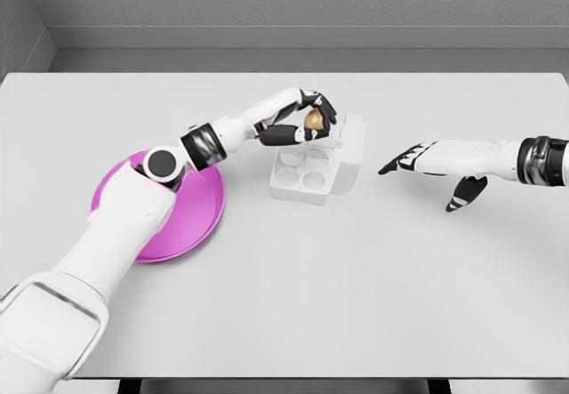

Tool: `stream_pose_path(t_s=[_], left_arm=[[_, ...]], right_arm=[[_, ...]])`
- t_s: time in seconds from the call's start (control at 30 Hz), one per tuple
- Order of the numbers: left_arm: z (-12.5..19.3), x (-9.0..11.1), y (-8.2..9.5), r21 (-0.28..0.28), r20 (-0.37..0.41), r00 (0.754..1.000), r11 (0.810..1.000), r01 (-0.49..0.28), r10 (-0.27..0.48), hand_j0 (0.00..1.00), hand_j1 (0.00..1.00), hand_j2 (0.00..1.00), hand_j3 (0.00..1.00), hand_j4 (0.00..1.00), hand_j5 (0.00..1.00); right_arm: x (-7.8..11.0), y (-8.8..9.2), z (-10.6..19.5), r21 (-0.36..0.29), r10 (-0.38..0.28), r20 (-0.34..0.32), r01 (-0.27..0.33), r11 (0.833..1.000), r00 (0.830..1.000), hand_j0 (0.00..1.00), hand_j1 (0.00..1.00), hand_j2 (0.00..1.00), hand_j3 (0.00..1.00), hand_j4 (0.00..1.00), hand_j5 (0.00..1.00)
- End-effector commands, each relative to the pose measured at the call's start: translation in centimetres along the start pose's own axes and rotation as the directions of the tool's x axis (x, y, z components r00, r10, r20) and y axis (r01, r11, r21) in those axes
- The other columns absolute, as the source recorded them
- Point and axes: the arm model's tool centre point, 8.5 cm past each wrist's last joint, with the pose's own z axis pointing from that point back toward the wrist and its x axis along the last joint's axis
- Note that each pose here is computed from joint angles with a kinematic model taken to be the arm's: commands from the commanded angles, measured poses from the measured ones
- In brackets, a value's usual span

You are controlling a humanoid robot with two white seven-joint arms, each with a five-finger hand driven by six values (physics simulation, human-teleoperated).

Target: Pack egg into the box and close the box lid

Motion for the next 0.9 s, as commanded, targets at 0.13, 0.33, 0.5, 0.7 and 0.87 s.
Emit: stream_pose_path(t_s=[0.13, 0.33, 0.5, 0.7, 0.87], left_arm=[[0.1, -0.5, 0.5, 0.115, 0.013, 0.998, 0.991, -0.066, 0.065, 0.29, 0.29, 0.29, 0.29, 0.29, 0.29], [0.0, -1.1, 0.6, 0.2, 0.001, 0.997, 0.976, -0.082, 0.083, 0.28, 0.28, 0.28, 0.28, 0.28, 0.28], [-0.5, -1.4, -0.8, 0.139, -0.022, 0.997, 0.988, -0.064, 0.067, 0.28, 0.28, 0.28, 0.28, 0.28, 0.28], [-0.4, -1.5, -0.9, 0.125, -0.026, 0.998, 0.99, -0.061, 0.065, 0.29, 0.29, 0.29, 0.29, 0.29, 0.29], [-0.1, -1.6, -1.1, 0.085, -0.034, 0.998, 0.995, -0.056, 0.059, 0.31, 0.31, 0.31, 0.31, 0.31, 0.31]], right_arm=[[0.2, -0.1, -0.4, -0.005, -0.006, 0.009, 0.006, 1.0, 1.0, 1.0, 1.0, 1.0, 1.0, 1.0, 1.0], [0.1, 0.0, -0.4, -0.005, -0.009, 0.007, 0.009, 1.0, 1.0, 1.0, 1.0, 1.0, 1.0, 1.0, 1.0], [0.1, 0.0, -0.4, -0.004, -0.01, 0.007, 0.01, 1.0, 1.0, 1.0, 1.0, 1.0, 1.0, 1.0, 1.0], [0.1, 0.0, -0.4, -0.004, -0.01, 0.007, 0.01, 1.0, 1.0, 1.0, 1.0, 1.0, 1.0, 1.0, 1.0], [0.1, 0.1, -0.5, -0.003, -0.011, 0.009, 0.011, 1.0, 1.0, 1.0, 1.0, 1.0, 1.0, 1.0, 1.0]])
